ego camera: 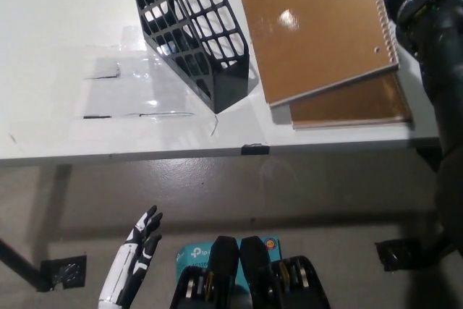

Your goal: Use the right hand to pick up a book from the book holder on the left side and put it on another book on the right side

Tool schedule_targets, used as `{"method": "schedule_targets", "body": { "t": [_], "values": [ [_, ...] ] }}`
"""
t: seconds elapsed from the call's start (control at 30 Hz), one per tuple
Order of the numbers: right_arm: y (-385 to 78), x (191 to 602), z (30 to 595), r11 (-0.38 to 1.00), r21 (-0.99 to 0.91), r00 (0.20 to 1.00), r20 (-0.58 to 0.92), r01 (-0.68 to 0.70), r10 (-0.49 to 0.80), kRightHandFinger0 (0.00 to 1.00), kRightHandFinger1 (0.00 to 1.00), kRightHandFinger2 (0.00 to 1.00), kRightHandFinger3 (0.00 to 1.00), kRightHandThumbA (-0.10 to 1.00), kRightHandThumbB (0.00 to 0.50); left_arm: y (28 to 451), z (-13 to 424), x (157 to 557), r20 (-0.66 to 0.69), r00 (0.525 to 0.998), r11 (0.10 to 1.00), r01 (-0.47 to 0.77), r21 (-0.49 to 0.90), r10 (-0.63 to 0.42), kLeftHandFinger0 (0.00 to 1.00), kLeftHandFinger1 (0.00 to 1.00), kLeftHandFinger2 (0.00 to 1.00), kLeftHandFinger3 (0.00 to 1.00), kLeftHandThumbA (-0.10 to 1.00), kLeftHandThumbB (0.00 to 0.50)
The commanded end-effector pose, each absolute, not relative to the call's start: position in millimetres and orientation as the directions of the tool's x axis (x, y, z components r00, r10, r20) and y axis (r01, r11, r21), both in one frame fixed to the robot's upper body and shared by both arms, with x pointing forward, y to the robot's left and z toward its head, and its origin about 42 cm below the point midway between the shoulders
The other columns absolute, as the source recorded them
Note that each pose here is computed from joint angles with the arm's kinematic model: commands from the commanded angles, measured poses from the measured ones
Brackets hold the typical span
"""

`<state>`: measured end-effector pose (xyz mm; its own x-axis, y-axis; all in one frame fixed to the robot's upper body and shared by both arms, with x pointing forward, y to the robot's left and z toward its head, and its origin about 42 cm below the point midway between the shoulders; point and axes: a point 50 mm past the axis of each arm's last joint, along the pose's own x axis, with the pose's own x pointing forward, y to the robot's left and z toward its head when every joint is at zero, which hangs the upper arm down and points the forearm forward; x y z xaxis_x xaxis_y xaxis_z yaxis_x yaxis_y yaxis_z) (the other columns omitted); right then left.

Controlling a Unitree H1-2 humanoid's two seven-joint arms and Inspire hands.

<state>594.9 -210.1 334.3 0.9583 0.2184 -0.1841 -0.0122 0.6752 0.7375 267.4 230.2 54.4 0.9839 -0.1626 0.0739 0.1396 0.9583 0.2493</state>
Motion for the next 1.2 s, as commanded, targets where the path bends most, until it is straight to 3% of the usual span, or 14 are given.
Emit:
{"method": "schedule_targets", "body": {
  "t": [0.0, 0.13, 0.33, 0.37, 0.43, 0.5, 0.57, 0.6, 0.63, 0.7, 0.73, 0.77, 0.9, 1.17],
  "values": [
    [-230, 603, 379, 0.663, 0.744, 0.988, -0.024, -0.082, 0.150, 0.00, 0.11, 0.66, 1.00, -0.10, 0.131, 233, 59, 265, 0.106, 0.982, 0.964, 0.130, 0.231, -0.158, 0.95, 1.00, 1.00, 1.00, 0.95, 0.155],
    [-239, 603, 370, 0.670, 0.740, 0.991, -0.038, -0.059, 0.128, 0.00, 0.11, 0.66, 1.00, -0.10, 0.108, 233, 59, 266, 0.109, 0.981, 0.963, 0.131, 0.235, -0.160, 0.93, 1.00, 1.00, 1.00, 0.95, 0.154],
    [-256, 602, 360, 0.675, 0.738, 0.994, -0.071, -0.005, 0.085, 0.00, 0.11, 0.65, 1.00, -0.10, 0.125, 234, 58, 264, 0.104, 0.981, 0.960, 0.132, 0.246, -0.161, 0.93, 1.00, 1.00, 1.00, 0.96, 0.146],
    [-259, 601, 359, 0.666, 0.746, 0.994, -0.067, -0.005, 0.082, 0.00, 0.09, 0.64, 0.98, -0.10, 0.134, 234, 59, 264, 0.101, 0.982, 0.959, 0.130, 0.253, -0.160, 0.93, 1.00, 1.00, 1.00, 0.96, 0.135],
    [-263, 601, 360, 0.659, 0.752, 0.995, -0.056, -0.010, 0.080, 0.00, 0.07, 0.62, 0.78, -0.10, 0.172, 233, 59, 265, 0.103, 0.982, 0.959, 0.131, 0.252, -0.161, 0.93, 1.00, 1.00, 1.00, 0.96, 0.131],
    [-268, 601, 361, 0.659, 0.752, 0.996, -0.052, -0.009, 0.074, 0.00, 0.09, 0.64, 0.87, -0.10, 0.160, 233, 58, 265, 0.101, 0.982, 0.958, 0.132, 0.253, -0.162, 0.93, 1.00, 1.00, 1.00, 0.97, 0.135],
    [-270, 601, 362, 0.662, 0.749, 0.996, -0.060, 0.004, 0.062, 0.00, 0.09, 0.64, 0.87, -0.10, 0.132, 232, 58, 265, 0.096, 0.983, 0.962, 0.130, 0.239, -0.157, 0.93, 1.00, 1.00, 1.00, 0.95, 0.147],
    [-271, 601, 362, 0.668, 0.744, 0.996, -0.060, 0.005, 0.059, 0.00, 0.09, 0.64, 0.97, -0.10, 0.131, 232, 58, 265, 0.096, 0.983, 0.961, 0.132, 0.242, -0.159, 0.93, 1.00, 1.00, 1.00, 0.96, 0.155],
    [-272, 600, 360, 0.671, 0.741, 0.996, -0.063, 0.009, 0.056, 0.00, 0.10, 0.65, 1.00, -0.10, 0.131, 232, 58, 264, 0.092, 0.983, 0.960, 0.135, 0.246, -0.162, 0.93, 1.00, 1.00, 1.00, 0.97, 0.156],
    [-273, 600, 357, 0.665, 0.747, 0.996, -0.064, 0.005, 0.064, 0.00, 0.12, 0.66, 1.00, -0.10, 0.148, 232, 57, 263, 0.096, 0.982, 0.958, 0.134, 0.252, -0.163, 0.93, 1.00, 1.00, 1.00, 0.97, 0.143],
    [-272, 599, 356, 0.673, 0.740, 0.996, -0.061, -0.001, 0.069, 0.00, 0.13, 0.67, 0.95, -0.10, 0.152, 231, 57, 264, 0.099, 0.982, 0.959, 0.134, 0.250, -0.163, 0.93, 1.00, 1.00, 1.00, 0.97, 0.139],
    [-272, 599, 354, 0.677, 0.736, 0.996, -0.059, -0.006, 0.074, 0.00, 0.15, 0.66, 1.00, -0.10, 0.143, 232, 57, 264, 0.101, 0.981, 0.960, 0.134, 0.245, -0.163, 0.93, 1.00, 1.00, 1.00, 0.96, 0.142],
    [-268, 599, 347, 0.692, 0.721, 0.994, -0.061, -0.021, 0.093, 0.00, 0.15, 0.68, 1.00, -0.10, 0.070, 231, 57, 265, 0.105, 0.981, 0.960, 0.133, 0.245, -0.163, 0.93, 1.00, 1.00, 1.00, 0.96, 0.137],
    [-259, 598, 332, 0.726, 0.688, 0.993, -0.092, 0.010, 0.073, 0.00, 0.15, 0.70, 1.00, -0.10, 0.100, 232, 58, 264, 0.100, 0.981, 0.960, 0.135, 0.244, -0.163, 0.93, 1.00, 1.00, 1.00, 0.96, 0.139]
  ]
}}
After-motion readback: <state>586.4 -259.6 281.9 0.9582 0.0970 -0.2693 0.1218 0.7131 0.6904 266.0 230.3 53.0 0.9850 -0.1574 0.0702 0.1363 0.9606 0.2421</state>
